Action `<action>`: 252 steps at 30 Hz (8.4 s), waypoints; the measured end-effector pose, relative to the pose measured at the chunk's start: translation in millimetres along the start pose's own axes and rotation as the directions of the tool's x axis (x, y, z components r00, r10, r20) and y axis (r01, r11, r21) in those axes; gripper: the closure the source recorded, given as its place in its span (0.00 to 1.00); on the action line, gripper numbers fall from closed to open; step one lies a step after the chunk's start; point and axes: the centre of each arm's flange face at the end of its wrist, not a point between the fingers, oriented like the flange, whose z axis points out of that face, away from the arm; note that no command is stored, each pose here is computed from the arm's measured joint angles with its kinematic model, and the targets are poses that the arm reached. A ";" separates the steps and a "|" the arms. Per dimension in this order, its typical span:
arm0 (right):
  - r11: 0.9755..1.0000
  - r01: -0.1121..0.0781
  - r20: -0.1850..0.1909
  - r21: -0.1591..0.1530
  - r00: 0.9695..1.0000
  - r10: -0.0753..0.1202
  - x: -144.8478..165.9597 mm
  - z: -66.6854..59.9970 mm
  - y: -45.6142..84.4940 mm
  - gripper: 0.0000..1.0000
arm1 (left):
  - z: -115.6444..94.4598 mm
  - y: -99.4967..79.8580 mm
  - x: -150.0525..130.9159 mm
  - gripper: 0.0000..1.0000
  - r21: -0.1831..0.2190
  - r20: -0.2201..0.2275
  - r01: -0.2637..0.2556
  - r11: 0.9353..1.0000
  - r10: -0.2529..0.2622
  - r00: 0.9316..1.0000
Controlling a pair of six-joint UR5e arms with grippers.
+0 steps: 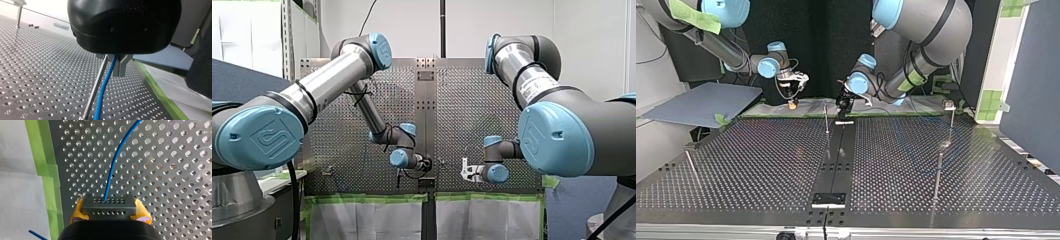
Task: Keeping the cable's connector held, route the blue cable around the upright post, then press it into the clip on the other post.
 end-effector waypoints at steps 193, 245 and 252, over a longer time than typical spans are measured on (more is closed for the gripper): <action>0.974 0.115 0.033 0.193 0.992 -0.123 42.5 -44.0 -50.9 1.00 | -70.0 -1.8 28.3 0.00 -0.110 -0.230 0.489 0.865 -0.501 0.834; 0.971 0.081 -0.019 0.225 0.997 -0.079 52.1 -41.8 -71.0 1.00 | 3.9 -1.1 108.4 0.00 -0.016 -0.231 0.868 0.496 -0.847 0.479; 0.971 0.082 -0.021 0.226 0.997 -0.079 52.3 -41.7 -71.9 1.00 | 14.9 1.5 112.8 0.00 -0.020 -0.227 0.899 0.437 -0.878 0.422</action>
